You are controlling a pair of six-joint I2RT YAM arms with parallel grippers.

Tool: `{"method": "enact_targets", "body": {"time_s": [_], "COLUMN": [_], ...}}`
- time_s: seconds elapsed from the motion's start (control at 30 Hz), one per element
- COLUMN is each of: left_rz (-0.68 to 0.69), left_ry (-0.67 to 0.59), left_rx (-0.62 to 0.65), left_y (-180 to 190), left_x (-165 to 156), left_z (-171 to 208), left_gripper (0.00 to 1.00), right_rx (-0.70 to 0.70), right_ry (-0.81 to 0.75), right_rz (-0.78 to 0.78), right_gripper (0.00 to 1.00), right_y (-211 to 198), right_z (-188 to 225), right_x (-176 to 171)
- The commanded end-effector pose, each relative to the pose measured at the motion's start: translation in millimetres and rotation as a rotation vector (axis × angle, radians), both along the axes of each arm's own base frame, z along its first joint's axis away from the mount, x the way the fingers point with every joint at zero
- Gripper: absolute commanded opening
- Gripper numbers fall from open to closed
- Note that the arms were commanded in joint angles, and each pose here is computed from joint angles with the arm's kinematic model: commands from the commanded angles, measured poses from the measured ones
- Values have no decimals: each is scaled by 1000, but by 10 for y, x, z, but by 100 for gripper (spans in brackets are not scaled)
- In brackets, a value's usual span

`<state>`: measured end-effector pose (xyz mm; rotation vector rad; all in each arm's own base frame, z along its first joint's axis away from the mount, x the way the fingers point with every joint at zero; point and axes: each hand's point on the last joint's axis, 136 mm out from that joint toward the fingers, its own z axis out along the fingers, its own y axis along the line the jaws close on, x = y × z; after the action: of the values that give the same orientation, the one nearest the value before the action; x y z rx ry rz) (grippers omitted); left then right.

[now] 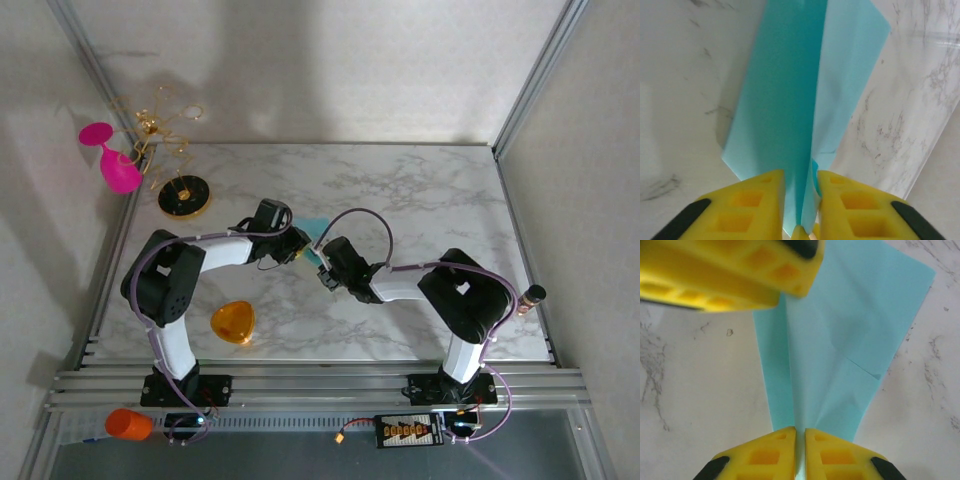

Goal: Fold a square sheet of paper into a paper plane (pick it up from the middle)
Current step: Fourth fold the wing at the center of the table.

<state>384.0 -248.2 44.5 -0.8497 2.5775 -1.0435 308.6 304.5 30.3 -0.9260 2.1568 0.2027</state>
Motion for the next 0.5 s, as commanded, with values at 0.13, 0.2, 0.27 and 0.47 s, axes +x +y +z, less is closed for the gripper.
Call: {"method": "enact_targets", "body": {"time_s": [0.13,0.2,0.27,0.47], "left_rz": [-51,-61,-67,-76], "left_ry": [26,33,34,29], "left_rx": [-3,-14,-22,-38], "left_y": [20,-5,-21,-60], "left_x": [-20,-30,-32,-18], "left_z": [-41,-61,-57,-27], "left_gripper": [29,29,29,24], "right_rx": [19,18,15,9], "right_ry": [-48,-48,-48,-45], "right_rz": [83,91,93,96], "right_gripper": [13,13,13,14], "right_y": [42,45,44,46], "right_z": [144,141,134,118], "right_x": [-86,-99,-97,-99]}}
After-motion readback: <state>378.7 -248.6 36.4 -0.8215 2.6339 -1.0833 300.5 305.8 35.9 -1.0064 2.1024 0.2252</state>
